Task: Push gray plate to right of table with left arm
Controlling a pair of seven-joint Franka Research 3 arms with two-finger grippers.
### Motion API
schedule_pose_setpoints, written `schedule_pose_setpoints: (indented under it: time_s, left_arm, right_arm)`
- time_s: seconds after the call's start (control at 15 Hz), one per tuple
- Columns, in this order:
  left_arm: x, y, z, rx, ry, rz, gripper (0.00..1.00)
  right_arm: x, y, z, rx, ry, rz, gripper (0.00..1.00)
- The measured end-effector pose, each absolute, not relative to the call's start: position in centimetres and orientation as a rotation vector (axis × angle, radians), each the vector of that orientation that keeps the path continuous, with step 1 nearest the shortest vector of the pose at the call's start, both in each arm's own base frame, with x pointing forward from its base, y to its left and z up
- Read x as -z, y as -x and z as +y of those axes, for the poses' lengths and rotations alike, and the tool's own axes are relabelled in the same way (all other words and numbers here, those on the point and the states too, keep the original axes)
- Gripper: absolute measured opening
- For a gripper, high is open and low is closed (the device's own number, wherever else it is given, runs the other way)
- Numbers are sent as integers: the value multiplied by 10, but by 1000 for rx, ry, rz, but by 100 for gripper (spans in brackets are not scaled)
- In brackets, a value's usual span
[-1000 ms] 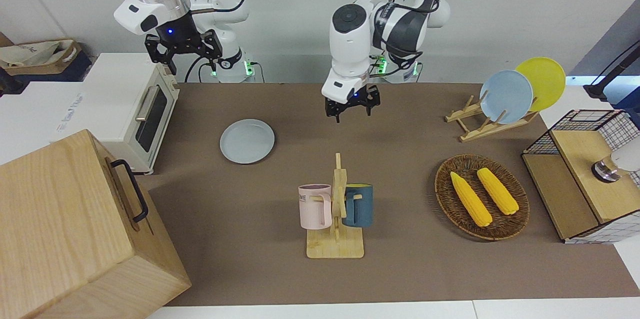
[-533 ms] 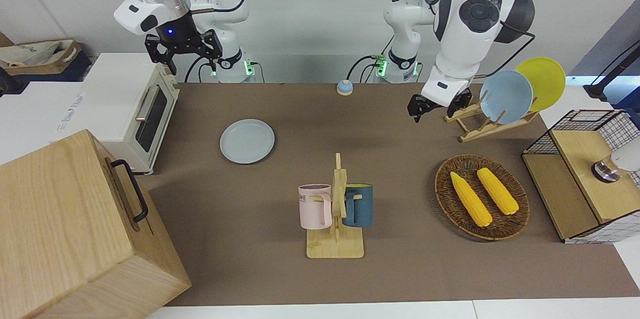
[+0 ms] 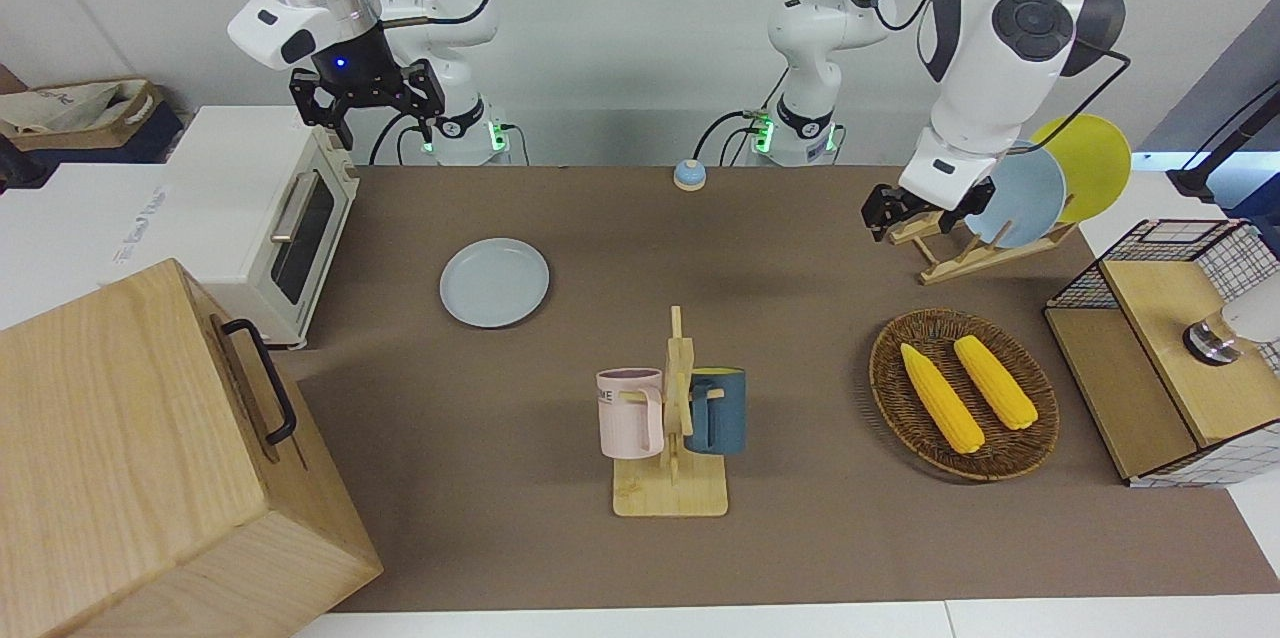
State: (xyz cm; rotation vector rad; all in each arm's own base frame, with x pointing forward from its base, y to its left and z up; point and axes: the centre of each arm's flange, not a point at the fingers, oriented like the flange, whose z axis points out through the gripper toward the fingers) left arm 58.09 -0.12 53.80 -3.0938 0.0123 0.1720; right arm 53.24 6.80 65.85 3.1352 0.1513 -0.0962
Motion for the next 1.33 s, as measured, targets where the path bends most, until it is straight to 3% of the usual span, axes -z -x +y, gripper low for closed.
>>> schedule_pose_setpoints:
  time_s: [0.53,1.33]
  left_arm:
    - [-539,-581,-13,-163,3124,76,100]
    - [-553,-578,-3,-113,3165,20,100]
  right_arm:
    - [-659,-532,68,96,-3135,151,99]
    - [-659,-532,68,96,-3135,151,99]
